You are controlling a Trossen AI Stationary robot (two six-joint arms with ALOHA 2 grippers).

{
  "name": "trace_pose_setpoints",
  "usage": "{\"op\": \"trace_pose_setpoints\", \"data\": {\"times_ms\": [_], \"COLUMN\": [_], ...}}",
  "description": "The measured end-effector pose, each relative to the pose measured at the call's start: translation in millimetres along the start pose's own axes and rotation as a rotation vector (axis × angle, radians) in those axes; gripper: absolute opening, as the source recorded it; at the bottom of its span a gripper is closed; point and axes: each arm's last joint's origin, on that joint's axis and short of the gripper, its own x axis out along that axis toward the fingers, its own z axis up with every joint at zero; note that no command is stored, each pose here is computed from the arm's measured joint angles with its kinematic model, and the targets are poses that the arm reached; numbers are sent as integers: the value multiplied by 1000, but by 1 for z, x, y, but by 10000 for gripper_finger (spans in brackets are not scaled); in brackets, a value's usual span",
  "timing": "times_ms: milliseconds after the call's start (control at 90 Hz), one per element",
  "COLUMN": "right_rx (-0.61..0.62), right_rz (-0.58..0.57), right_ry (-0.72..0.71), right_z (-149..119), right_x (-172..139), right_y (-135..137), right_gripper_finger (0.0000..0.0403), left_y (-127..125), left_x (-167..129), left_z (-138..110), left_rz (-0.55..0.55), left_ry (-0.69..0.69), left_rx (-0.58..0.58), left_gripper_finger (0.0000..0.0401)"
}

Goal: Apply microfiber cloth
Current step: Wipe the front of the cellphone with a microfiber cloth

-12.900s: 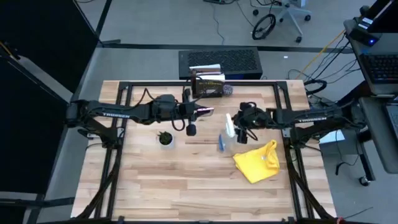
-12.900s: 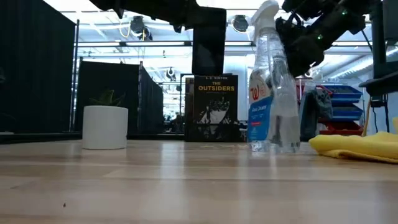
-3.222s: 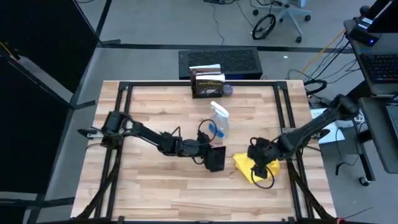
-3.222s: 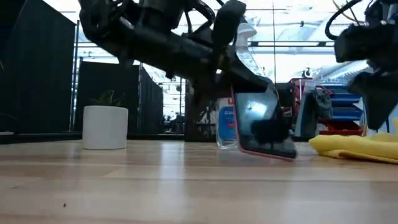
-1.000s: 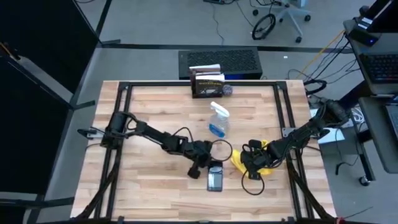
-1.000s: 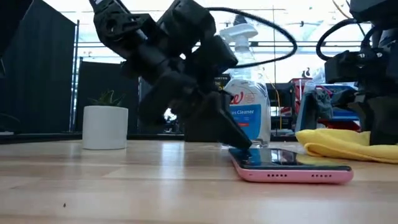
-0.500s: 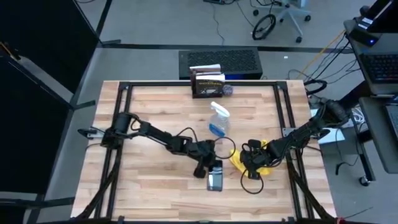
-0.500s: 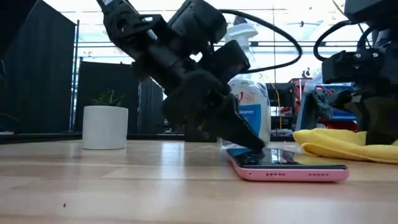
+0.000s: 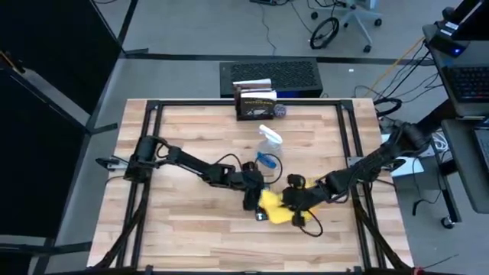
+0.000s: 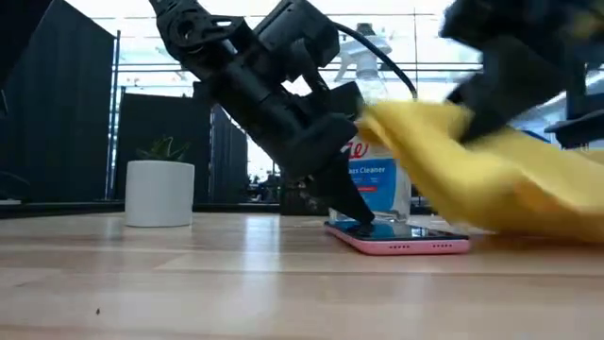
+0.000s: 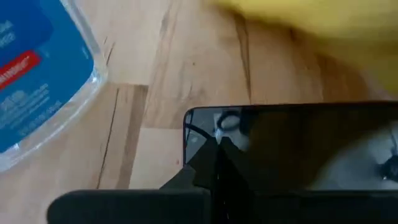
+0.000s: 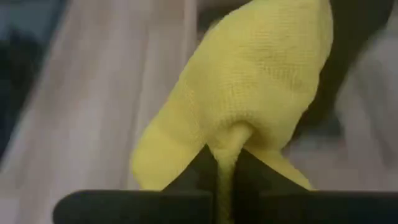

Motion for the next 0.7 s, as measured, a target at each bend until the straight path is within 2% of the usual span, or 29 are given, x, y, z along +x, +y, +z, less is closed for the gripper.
{"op": "trace_pose_setpoints", "data": {"times_ms": [144,278,433,567,700], "right_rx": [16,34,58,92,134], "right_rz": [-20,-65,-45,-34,-64], "right_ry": [-51,-5,-9,-104,-98], "right_z": [3,-6,-12,-8,-14], "right_x": [21,42,62,76,88], "right_y": [-10,-22,-30,-37,-47], "right_gripper_finger": [2,2,2,2,2], "left_y": [-3,-3,-4,-4,-4], "left_x": [0,0,0,1,1], "left_z": [1,1,2,3,2], "left_rz": [-16,-25,-61,-74,-79], "left_ry": [-14,-14,-28,-50,-50], "left_rx": [69,145,243,247,237], "left_gripper_finger": [0,0,0,0,0]}}
